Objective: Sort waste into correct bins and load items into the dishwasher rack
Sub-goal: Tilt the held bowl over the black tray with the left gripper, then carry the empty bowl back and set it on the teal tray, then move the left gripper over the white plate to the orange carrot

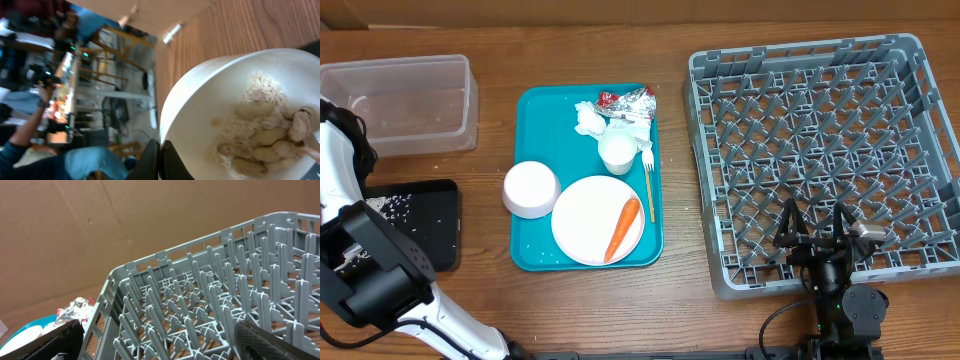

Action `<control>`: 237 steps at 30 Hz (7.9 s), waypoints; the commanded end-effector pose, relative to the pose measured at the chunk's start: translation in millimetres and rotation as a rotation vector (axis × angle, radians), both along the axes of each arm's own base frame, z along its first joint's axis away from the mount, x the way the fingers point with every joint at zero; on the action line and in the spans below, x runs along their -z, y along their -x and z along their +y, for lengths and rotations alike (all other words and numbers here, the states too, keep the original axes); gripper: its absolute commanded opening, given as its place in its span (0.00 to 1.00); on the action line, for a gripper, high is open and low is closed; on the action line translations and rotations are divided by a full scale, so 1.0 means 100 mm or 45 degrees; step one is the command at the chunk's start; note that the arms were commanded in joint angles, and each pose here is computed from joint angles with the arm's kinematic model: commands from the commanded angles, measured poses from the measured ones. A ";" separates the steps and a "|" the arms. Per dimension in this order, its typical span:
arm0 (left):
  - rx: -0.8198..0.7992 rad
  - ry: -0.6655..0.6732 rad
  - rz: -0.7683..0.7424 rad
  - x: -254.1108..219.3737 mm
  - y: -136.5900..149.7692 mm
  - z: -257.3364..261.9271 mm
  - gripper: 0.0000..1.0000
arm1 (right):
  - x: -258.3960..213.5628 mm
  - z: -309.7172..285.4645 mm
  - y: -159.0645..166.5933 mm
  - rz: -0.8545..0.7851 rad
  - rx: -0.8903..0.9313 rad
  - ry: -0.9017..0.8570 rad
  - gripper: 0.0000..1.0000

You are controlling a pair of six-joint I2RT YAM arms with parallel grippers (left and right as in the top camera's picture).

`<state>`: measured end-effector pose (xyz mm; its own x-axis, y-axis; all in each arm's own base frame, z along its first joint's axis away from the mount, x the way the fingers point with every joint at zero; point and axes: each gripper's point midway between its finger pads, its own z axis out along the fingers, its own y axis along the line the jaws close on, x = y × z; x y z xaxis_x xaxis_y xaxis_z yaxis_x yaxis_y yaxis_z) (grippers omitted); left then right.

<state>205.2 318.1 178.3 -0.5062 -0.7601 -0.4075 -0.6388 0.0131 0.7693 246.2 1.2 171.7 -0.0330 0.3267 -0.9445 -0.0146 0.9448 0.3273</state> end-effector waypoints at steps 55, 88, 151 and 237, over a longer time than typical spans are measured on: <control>0.423 -0.257 0.749 -0.11 -0.67 0.19 0.04 | 0.01 -0.01 0.00 -0.007 0.007 -0.001 1.00; 0.382 0.471 -0.713 -0.38 -0.65 -0.71 0.04 | 0.01 -0.01 0.00 -0.007 0.007 -0.001 1.00; 0.830 1.160 -0.960 0.91 -2.62 -2.97 0.16 | 0.01 -0.01 0.00 -0.007 0.007 -0.001 1.00; 1.516 1.656 -0.427 0.67 -0.58 -4.71 0.83 | 0.01 -0.01 0.00 -0.007 0.007 -0.001 1.00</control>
<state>268.1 -149.8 133.3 -0.9899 0.0167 -0.1405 0.0565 0.9569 -0.2848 246.2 1.3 171.7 -0.0335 0.3264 -0.9446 -0.0149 0.9449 0.3270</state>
